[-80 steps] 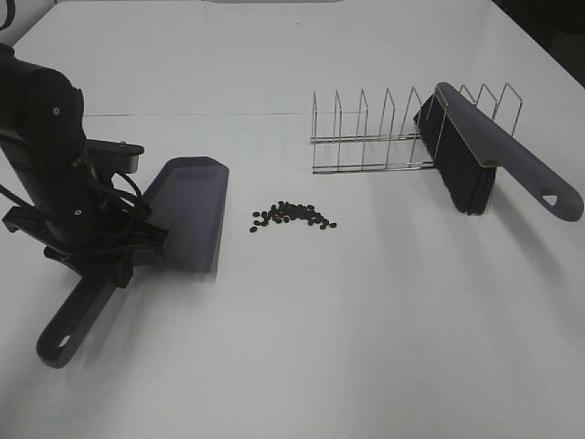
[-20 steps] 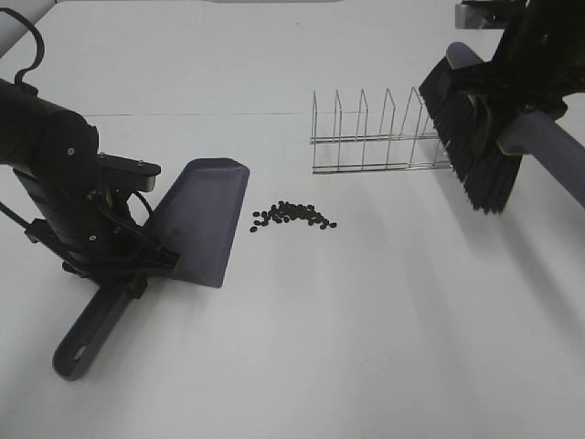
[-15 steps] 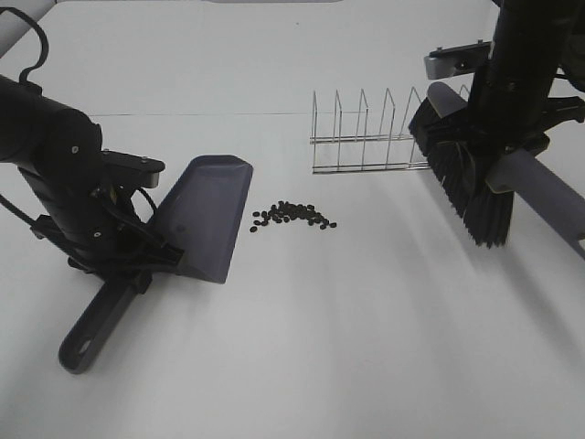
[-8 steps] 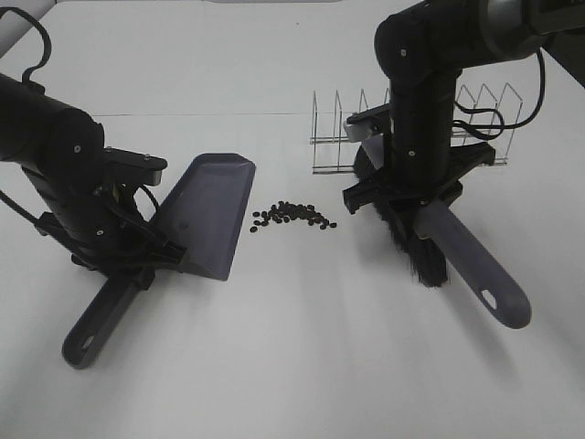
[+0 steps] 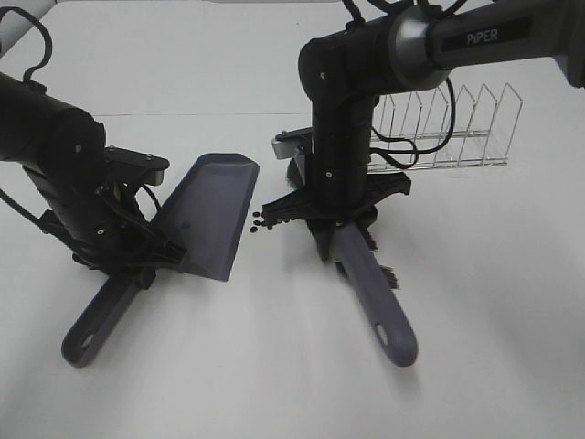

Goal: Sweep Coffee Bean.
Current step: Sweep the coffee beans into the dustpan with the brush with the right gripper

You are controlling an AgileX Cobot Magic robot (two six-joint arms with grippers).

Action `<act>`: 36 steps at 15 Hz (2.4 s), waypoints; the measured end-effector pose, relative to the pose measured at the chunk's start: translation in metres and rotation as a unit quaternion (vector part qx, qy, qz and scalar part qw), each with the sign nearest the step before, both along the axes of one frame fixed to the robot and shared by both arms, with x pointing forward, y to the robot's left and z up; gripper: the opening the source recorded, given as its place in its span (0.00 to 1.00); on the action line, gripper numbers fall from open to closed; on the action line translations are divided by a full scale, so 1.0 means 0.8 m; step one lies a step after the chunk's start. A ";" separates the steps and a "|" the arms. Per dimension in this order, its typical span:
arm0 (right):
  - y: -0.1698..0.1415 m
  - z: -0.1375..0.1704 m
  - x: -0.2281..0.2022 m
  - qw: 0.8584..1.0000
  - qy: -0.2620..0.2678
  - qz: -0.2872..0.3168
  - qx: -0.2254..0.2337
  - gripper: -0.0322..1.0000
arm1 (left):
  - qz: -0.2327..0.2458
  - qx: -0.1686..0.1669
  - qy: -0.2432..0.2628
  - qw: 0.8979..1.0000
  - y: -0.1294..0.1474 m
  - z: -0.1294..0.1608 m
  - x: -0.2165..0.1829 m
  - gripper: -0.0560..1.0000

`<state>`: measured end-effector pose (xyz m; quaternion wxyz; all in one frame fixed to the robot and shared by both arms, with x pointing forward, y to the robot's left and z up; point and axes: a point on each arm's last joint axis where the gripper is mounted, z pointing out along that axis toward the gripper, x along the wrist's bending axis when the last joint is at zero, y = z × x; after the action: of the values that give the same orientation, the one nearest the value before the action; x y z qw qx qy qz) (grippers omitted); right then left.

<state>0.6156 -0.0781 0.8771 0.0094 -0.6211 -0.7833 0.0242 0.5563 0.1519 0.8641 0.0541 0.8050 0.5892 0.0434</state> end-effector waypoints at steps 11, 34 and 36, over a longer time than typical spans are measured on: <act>0.085 -0.002 0.015 0.964 0.009 -0.122 0.234 0.30 | -0.002 0.002 0.003 1.000 0.000 -0.002 0.000 0.35; -0.007 0.068 0.030 0.978 -0.108 0.097 -0.152 0.30 | -0.006 0.002 0.002 1.000 0.000 -0.003 0.000 0.35; -0.006 0.053 0.030 0.978 -0.096 0.099 -0.157 0.30 | -0.006 0.002 0.003 1.000 0.000 -0.003 0.000 0.35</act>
<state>0.6398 -0.0828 0.9193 -0.1660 -0.5339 -0.8244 0.0880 0.5560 0.1520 0.8620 0.0508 0.8087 0.5845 0.0421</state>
